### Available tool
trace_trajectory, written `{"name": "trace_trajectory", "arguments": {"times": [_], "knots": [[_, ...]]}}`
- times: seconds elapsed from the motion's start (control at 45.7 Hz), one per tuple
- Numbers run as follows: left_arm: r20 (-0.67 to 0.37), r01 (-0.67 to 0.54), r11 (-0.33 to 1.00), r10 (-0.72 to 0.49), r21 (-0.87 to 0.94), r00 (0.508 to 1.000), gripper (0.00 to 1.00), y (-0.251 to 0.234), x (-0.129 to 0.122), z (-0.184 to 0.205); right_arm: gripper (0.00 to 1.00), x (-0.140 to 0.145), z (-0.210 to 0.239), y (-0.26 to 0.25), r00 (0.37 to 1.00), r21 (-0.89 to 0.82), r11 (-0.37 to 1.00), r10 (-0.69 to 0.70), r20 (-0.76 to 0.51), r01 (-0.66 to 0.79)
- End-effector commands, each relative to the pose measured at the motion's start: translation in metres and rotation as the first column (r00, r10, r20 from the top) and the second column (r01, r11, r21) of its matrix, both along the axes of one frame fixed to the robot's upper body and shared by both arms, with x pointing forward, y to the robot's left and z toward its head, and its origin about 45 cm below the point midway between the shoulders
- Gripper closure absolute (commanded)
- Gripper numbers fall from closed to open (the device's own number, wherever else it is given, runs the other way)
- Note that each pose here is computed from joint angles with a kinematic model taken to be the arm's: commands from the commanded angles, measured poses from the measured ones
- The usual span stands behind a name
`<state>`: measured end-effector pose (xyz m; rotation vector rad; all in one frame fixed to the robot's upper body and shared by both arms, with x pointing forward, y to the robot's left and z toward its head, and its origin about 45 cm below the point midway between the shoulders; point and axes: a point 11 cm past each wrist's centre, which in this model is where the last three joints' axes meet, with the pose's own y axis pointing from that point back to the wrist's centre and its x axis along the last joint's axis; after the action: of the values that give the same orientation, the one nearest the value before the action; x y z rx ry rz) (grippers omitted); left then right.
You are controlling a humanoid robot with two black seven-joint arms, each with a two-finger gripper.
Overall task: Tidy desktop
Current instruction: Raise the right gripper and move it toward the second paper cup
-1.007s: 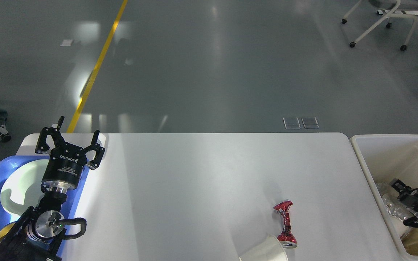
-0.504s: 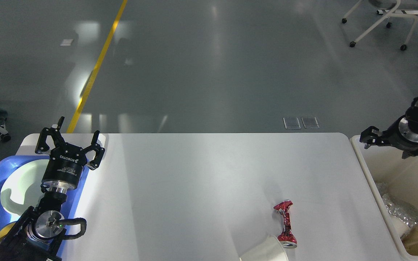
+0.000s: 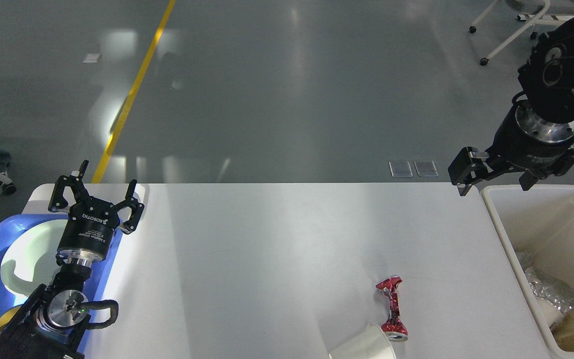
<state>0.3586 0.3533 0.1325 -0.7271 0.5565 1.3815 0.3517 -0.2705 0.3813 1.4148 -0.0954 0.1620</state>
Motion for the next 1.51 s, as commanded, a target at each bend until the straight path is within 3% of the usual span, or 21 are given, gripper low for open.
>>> {"name": "trace_trajectory", "arguments": {"times": [0.0, 0.153, 0.482, 0.701, 0.854, 1.029, 1.248, 1.489], "knots": [[0.000, -0.002, 1.000, 0.002, 0.000, 1.000, 0.03, 0.000, 0.000, 0.000, 0.00, -0.025, 0.015, 0.034, 0.999, 0.048, 0.999, 0.017, -0.029, -0.015], [-0.001, -0.002, 1.000, 0.002, 0.002, 1.000, 0.03, 0.001, 0.000, 0.000, 0.00, -0.051, 0.014, 0.057, 0.996, 0.049, 0.998, 0.048, -0.076, -0.045], [0.000, 0.000, 1.000, 0.000, 0.000, 1.000, 0.03, 0.000, 0.000, 0.000, 0.00, -0.049, 0.014, 0.058, 0.998, 0.062, 0.998, 0.036, -0.059, -0.033], [0.000, 0.000, 1.000, 0.000, 0.000, 1.000, 0.03, 0.000, 0.000, 0.000, 0.00, -0.046, 0.005, 0.066, 0.980, 0.232, 0.952, -0.191, -0.061, 0.200], [0.000, 0.000, 1.000, 0.000, 0.000, 1.000, 0.03, 0.000, 0.000, 0.000, 0.00, -0.047, 0.004, 0.080, 0.915, 0.380, 0.832, -0.380, -0.137, 0.403], [0.000, 0.000, 1.000, 0.000, 0.000, 1.000, 0.03, 0.000, 0.000, 0.000, 0.00, -0.052, -0.006, 0.075, 0.829, 0.366, 0.745, -0.522, -0.200, 0.557], [0.000, -0.001, 1.000, 0.001, 0.001, 1.000, 0.03, 0.001, 0.000, 0.000, 0.00, -0.055, -0.049, 0.050, 0.571, 0.220, 0.534, -0.803, -0.171, 0.816], [0.000, 0.000, 1.000, 0.000, 0.000, 1.000, 0.03, 0.000, 0.000, 0.000, 0.00, -0.065, -0.072, 0.075, 0.540, 0.208, 0.499, -0.789, -0.293, 0.842]]}}
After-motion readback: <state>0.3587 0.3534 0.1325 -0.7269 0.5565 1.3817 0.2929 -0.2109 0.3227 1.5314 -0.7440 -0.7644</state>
